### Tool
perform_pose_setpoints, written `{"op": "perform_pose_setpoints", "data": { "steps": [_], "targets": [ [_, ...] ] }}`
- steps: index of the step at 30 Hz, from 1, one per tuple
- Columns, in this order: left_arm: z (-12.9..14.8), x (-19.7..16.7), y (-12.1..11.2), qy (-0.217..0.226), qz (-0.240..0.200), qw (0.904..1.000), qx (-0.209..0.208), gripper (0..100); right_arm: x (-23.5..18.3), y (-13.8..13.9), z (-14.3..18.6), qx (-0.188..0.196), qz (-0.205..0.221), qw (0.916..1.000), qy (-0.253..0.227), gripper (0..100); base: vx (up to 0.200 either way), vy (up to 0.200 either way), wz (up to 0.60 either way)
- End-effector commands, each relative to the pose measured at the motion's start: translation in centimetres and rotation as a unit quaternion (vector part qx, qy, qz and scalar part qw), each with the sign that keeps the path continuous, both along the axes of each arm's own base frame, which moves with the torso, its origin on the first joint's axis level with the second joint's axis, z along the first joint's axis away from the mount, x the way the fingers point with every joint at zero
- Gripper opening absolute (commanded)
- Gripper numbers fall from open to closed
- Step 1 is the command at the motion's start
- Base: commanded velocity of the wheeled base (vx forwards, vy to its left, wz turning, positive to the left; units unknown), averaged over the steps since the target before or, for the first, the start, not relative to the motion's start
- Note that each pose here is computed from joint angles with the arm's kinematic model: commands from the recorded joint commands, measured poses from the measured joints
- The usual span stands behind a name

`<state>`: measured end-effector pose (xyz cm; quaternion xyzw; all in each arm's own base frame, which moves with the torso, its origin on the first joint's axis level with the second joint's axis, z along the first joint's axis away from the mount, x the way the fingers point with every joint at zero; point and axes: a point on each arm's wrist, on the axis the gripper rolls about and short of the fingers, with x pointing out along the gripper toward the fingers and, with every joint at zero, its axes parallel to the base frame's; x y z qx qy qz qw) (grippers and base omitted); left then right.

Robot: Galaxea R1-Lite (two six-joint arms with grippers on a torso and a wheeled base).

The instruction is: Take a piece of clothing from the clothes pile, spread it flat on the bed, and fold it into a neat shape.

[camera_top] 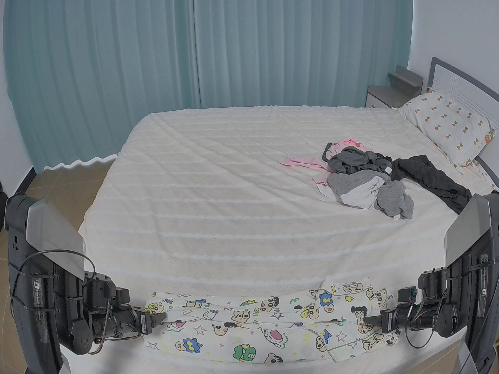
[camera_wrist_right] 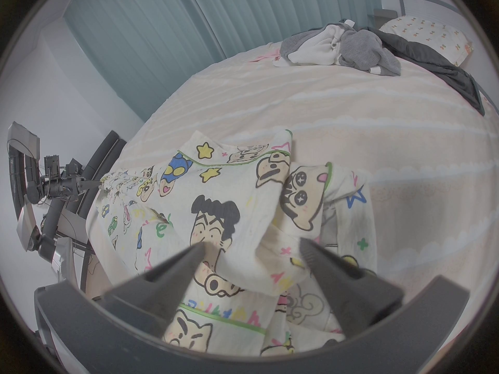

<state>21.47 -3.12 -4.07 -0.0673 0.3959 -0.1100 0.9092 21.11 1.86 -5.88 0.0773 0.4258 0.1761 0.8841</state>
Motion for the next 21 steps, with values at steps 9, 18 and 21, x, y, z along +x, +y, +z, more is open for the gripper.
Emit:
{"op": "perform_pose_setpoints", "data": {
  "steps": [9, 18, 21],
  "targets": [
    [3.2, 0.2, 3.8, -0.054, 0.087, 0.9907, -0.089, 100, 0.4, -1.5, 3.1, 0.013, -0.049, 0.9968, -0.061, 100, 0.0, 0.0, 0.0],
    [3.2, 1.0, 4.2, -0.042, 0.136, 0.9759, -0.165, 100, 0.6, -1.3, 5.7, 0.067, -0.091, 0.9893, -0.092, 100, 0.0, 0.0, 0.0],
    [1.5, 2.0, 3.5, -0.02, 0.128, 0.9771, -0.169, 100, 0.6, -0.7, 6.2, 0.093, -0.095, 0.9869, -0.091, 100, 0.0, 0.0, 0.0]
  ]
}}
